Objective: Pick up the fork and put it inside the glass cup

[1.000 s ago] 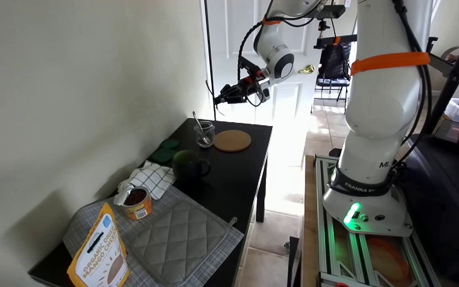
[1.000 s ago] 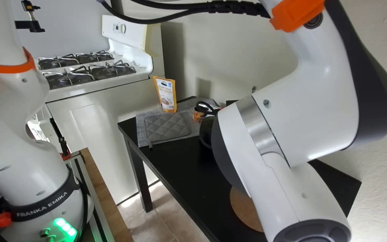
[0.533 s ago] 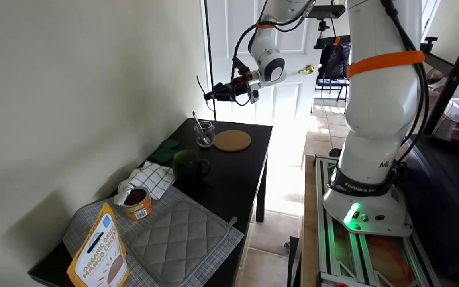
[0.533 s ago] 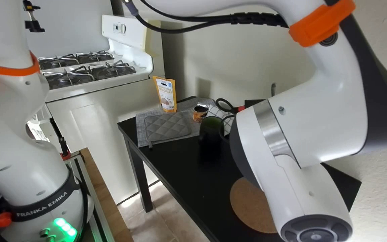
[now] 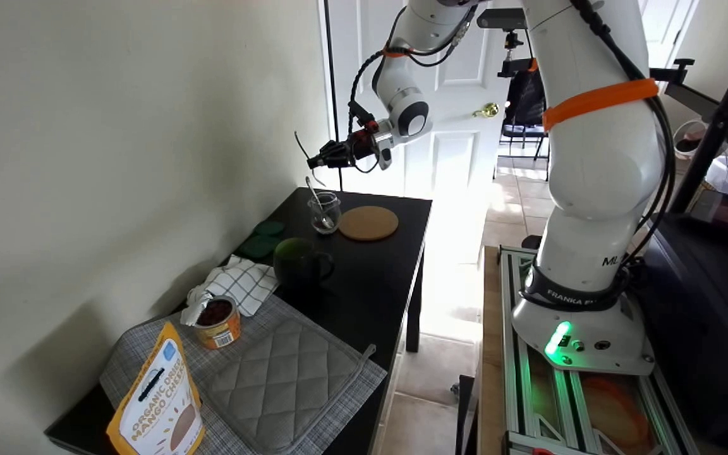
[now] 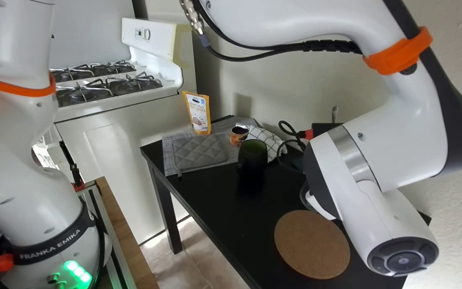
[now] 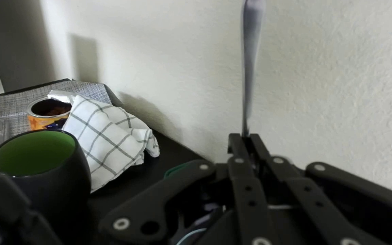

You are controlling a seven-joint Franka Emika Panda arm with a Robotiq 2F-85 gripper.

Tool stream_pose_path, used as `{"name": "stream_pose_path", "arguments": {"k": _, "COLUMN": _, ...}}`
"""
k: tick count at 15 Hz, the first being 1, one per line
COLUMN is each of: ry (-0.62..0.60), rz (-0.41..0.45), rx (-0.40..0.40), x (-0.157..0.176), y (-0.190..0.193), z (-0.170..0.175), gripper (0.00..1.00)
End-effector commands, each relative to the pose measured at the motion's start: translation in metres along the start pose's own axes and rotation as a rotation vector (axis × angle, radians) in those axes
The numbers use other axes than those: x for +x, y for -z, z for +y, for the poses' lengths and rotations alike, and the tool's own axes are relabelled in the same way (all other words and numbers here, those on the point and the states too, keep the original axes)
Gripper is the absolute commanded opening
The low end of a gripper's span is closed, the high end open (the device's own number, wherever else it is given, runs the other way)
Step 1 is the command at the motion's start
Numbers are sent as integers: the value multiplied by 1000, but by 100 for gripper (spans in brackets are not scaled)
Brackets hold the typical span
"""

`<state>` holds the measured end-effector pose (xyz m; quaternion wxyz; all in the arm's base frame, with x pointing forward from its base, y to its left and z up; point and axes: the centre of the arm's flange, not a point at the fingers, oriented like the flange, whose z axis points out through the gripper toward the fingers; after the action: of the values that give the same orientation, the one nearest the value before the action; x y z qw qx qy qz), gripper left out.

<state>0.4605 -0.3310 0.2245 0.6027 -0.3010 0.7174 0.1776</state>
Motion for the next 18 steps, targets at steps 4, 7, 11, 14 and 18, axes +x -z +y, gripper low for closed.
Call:
{"name": "stream_pose_path", "arguments": {"k": 4, "ry": -125, "rz": 40, "rx": -40, "x": 26, "y": -25, "z": -6, "gripper": 2}}
{"name": "stream_pose_path", "arguments": {"k": 7, "ry": -161, "rz": 57, "rx": -60, "x": 38, "y": -29, "z": 4, "gripper": 2}}
{"name": "stream_pose_path", "arguments": {"k": 11, "ry": -206, "rz": 89, "rx": -71, "x": 57, "y": -22, "z": 14, "gripper": 2}}
{"name": "stream_pose_path", "arguments": {"k": 14, "ry": -223, "rz": 127, "rx": -76, "x": 65, "y": -8, "z": 18, "gripper": 2}}
{"name": "stream_pose_path", "arguments": {"k": 18, "ry": -220, "rz": 168, "rx": -67, "x": 69, "y": 12, "z": 21, "gripper": 2}}
